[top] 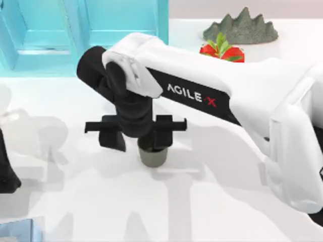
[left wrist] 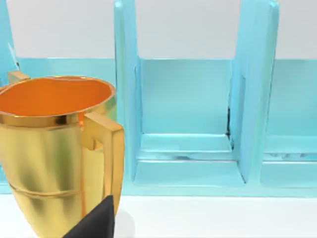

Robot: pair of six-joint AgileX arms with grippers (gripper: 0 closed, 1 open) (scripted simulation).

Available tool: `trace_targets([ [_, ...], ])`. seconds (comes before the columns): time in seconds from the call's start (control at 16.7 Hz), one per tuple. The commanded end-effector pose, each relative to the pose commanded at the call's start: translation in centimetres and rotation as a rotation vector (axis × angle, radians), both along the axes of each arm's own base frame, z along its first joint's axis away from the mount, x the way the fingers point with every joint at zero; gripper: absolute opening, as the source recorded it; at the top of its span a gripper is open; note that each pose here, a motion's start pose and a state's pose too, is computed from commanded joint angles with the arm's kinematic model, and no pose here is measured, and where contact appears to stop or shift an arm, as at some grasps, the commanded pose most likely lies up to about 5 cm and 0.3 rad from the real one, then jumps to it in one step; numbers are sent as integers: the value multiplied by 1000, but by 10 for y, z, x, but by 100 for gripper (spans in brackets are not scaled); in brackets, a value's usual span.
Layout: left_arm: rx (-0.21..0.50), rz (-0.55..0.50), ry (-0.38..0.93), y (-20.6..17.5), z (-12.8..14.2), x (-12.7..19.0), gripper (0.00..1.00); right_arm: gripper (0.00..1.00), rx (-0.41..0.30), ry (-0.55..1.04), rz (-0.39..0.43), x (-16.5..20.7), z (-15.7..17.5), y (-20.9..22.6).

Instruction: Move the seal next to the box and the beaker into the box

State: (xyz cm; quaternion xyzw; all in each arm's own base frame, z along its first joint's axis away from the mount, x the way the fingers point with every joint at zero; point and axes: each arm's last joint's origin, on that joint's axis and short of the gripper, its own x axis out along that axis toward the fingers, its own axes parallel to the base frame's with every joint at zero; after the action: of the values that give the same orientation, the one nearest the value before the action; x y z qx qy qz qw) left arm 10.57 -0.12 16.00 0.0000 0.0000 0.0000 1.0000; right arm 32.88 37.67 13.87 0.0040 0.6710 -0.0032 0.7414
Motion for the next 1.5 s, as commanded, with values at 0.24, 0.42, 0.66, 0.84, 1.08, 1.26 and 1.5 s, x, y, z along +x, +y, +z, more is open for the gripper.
trace_targets([
  [0.24,0,0,0,0,0,0,100,10,0,0,0,0,0,0],
  [0.42,0,0,0,0,0,0,100,0,0,0,0,0,0,0],
  [0.66,0,0,0,0,0,0,100,0,0,0,0,0,0,0],
  [0.84,0,0,0,0,0,0,100,0,-1,1,2,-1,0,1],
  [1.08,0,0,0,0,0,0,100,0,-11,9,-1,4,19,-21],
  [1.26,0,0,0,0,0,0,100,0,5,-6,0,3,65,-58],
  [1.5,0,0,0,0,0,0,100,0,0,-1,2,-2,98,-97],
])
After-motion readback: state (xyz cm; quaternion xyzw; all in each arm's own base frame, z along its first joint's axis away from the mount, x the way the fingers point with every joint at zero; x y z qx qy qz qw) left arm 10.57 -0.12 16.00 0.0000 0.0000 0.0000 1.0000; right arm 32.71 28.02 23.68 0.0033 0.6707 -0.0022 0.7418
